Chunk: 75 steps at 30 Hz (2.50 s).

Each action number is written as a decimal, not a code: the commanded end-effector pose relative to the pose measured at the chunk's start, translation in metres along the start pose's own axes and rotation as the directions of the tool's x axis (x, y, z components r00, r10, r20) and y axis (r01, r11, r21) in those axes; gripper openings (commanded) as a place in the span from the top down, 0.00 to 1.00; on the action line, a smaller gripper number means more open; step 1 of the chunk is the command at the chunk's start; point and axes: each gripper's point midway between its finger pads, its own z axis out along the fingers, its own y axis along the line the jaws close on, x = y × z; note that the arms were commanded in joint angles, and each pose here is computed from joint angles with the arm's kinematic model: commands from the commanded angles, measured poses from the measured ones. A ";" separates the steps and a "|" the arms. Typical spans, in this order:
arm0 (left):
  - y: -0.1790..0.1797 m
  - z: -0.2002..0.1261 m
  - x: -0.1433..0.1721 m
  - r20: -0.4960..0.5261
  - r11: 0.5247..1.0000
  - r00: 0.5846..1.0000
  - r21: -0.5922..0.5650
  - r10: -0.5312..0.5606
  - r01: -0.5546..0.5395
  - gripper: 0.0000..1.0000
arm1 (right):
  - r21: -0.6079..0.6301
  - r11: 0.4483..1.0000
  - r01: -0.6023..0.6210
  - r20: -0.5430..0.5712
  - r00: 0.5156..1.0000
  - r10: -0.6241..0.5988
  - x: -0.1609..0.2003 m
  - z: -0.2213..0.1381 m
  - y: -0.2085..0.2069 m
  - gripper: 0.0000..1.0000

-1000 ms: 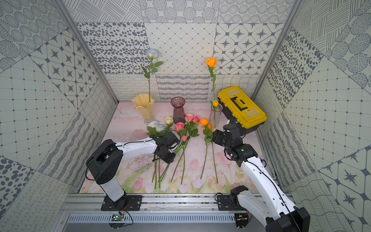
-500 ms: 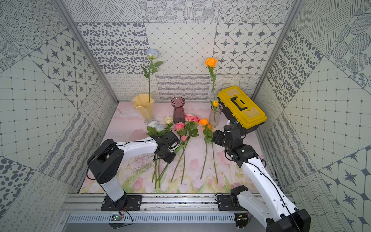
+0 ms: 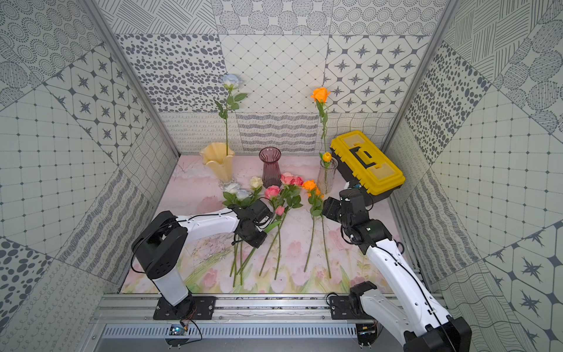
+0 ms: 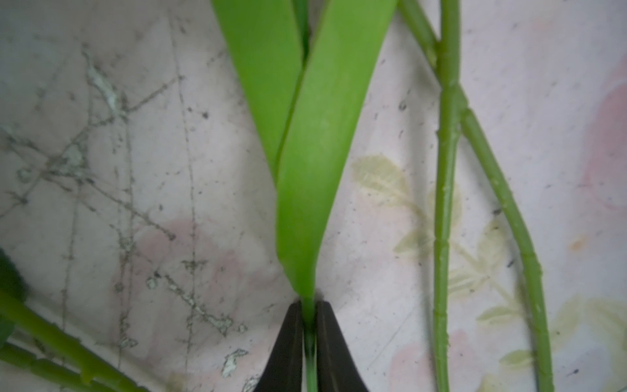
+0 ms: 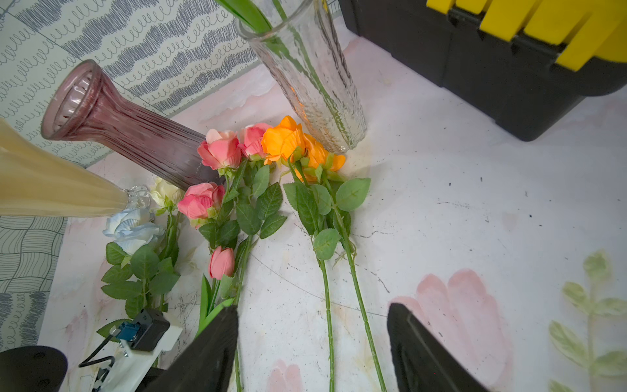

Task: Arrange the flowers in different vases according to their variety
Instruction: Pick up the flower at the center of the board.

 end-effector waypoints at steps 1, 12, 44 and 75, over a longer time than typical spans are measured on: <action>-0.003 -0.003 0.010 -0.036 1.000 0.999 0.017 -0.001 0.002 0.85 | -0.015 1.000 -0.009 0.028 1.000 0.009 -0.004 -0.003 0.003 0.26; -0.004 -0.007 0.009 -0.025 1.000 1.000 0.023 -0.003 0.003 0.88 | -0.015 1.000 -0.006 0.029 1.000 0.006 -0.006 -0.003 0.004 0.26; -0.004 -0.016 0.004 -0.004 1.000 1.000 0.020 -0.003 0.003 1.00 | -0.017 1.000 -0.006 0.030 1.000 0.007 -0.008 -0.002 0.005 0.27; -0.005 -0.203 -0.073 0.617 0.997 0.783 -0.051 0.077 -0.058 1.00 | -0.103 0.995 -0.006 -0.025 1.000 0.004 0.012 0.003 0.018 0.27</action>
